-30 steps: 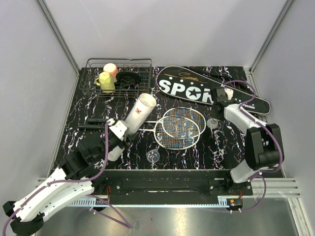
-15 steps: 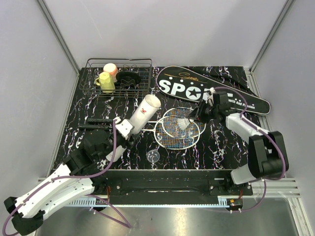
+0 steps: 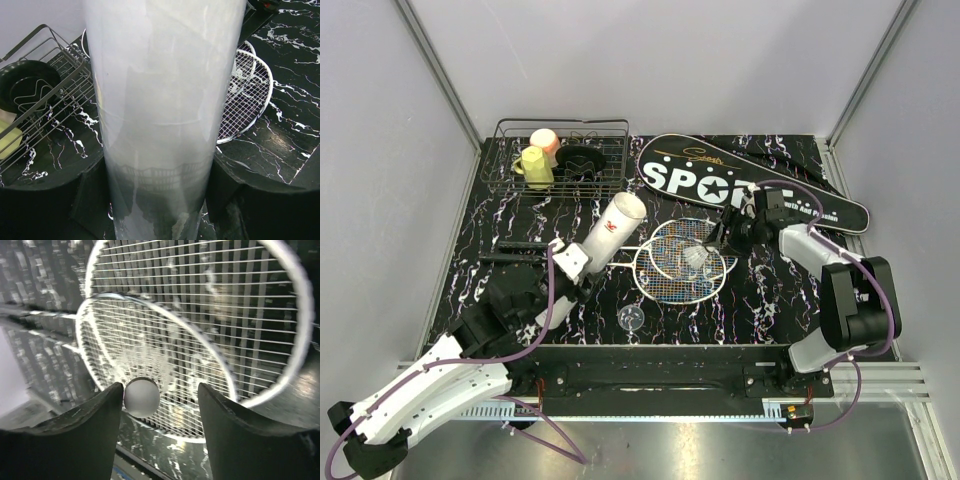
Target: Pack up the badminton gear
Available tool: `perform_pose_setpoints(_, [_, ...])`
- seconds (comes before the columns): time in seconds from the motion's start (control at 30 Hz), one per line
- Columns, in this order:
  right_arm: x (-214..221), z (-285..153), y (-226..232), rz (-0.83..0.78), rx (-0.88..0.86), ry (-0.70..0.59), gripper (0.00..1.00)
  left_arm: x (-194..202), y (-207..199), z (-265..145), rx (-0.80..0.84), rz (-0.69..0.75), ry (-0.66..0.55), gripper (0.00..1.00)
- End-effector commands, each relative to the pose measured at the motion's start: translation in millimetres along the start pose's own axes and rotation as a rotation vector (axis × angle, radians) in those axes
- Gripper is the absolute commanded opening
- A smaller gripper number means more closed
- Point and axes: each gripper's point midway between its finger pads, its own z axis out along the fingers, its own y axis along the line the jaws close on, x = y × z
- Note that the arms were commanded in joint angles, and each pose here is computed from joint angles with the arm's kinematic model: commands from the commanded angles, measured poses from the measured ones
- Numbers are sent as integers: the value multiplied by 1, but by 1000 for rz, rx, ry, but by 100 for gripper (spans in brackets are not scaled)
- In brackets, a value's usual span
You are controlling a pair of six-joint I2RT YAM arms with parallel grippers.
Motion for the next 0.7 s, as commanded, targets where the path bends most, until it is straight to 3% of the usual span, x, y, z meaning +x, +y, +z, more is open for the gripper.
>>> perform_pose_setpoints(0.0, [-18, -30, -22, -159, 300, -84, 72, -46, 5, -5, -2, -21, -150, 11])
perform_pose_setpoints(0.07, [-1, -40, -14, -272, 403, -50, 77, -46, 4, -5, -1, -24, -150, 11])
perform_pose_setpoints(0.1, [-14, -51, -15, -305, 498, -112, 79, -46, 4, -5, 1, -24, -149, 11])
perform_pose_setpoints(0.2, [-12, -68, -5, -353, 579, -137, 82, -47, 3, -4, 4, -22, -148, 11])
perform_pose_setpoints(0.43, [-16, -62, -4, -402, 584, -170, 89, -46, 3, -3, 8, -23, -144, 11])
perform_pose_setpoints(0.67, [-43, -37, -1, -409, 631, -182, 86, -46, 2, -3, 11, -24, -141, 11])
